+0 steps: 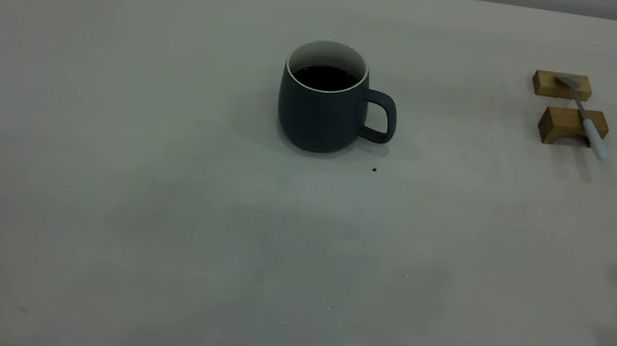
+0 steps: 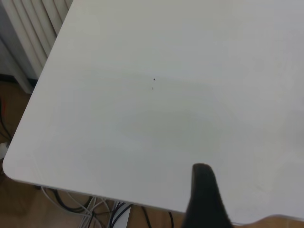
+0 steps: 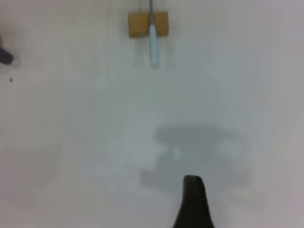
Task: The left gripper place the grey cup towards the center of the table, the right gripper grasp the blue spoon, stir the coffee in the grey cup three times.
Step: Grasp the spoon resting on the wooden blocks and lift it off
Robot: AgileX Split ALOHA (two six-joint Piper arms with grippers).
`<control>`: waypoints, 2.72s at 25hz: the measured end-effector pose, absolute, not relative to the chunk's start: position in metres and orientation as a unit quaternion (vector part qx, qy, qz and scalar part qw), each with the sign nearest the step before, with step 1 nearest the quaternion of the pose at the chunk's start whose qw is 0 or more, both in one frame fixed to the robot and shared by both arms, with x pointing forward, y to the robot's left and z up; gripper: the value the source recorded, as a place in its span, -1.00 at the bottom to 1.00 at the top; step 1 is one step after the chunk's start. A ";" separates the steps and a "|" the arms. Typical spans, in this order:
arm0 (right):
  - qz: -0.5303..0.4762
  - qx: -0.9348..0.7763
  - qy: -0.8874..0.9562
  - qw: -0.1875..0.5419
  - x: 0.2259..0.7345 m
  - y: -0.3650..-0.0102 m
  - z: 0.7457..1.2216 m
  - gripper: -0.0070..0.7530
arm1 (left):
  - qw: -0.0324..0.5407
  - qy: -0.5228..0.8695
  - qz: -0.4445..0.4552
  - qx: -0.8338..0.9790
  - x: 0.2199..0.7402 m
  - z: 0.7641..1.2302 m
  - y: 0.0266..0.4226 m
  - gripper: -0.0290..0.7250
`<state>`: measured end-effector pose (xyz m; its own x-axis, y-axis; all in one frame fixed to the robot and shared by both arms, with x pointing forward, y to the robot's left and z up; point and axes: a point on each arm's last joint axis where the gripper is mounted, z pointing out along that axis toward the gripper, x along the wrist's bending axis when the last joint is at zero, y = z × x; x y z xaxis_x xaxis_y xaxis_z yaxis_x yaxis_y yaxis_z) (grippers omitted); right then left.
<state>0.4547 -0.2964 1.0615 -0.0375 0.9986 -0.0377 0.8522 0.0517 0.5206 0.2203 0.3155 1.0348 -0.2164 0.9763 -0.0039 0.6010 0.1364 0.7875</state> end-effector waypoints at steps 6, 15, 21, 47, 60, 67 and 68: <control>0.145 0.657 0.722 0.160 0.488 -0.292 1.022 0.68 | 0.276 0.702 0.341 0.562 0.220 1.035 0.315 0.63; 0.100 0.624 0.768 0.104 0.553 -0.257 0.959 0.68 | 0.276 0.702 0.341 0.562 0.220 1.035 0.315 0.63; 0.074 0.617 0.779 0.084 0.595 -0.247 0.922 0.68 | 0.276 0.702 0.341 0.562 0.220 1.035 0.315 0.63; -0.026 0.601 0.796 0.069 0.681 -0.244 0.819 0.66 | 0.275 0.701 0.341 0.562 0.220 1.035 0.315 0.63; -0.035 0.606 0.792 0.063 0.681 -0.252 0.798 0.66 | 0.275 0.701 0.341 0.562 0.220 1.035 0.315 0.63; -0.029 0.614 0.786 0.067 0.683 -0.261 0.798 0.57 | 0.275 0.701 0.340 0.563 0.220 1.035 0.315 0.63; -0.027 0.615 0.785 0.068 0.683 -0.261 0.798 0.54 | 0.275 0.701 0.340 0.563 0.220 1.035 0.315 0.63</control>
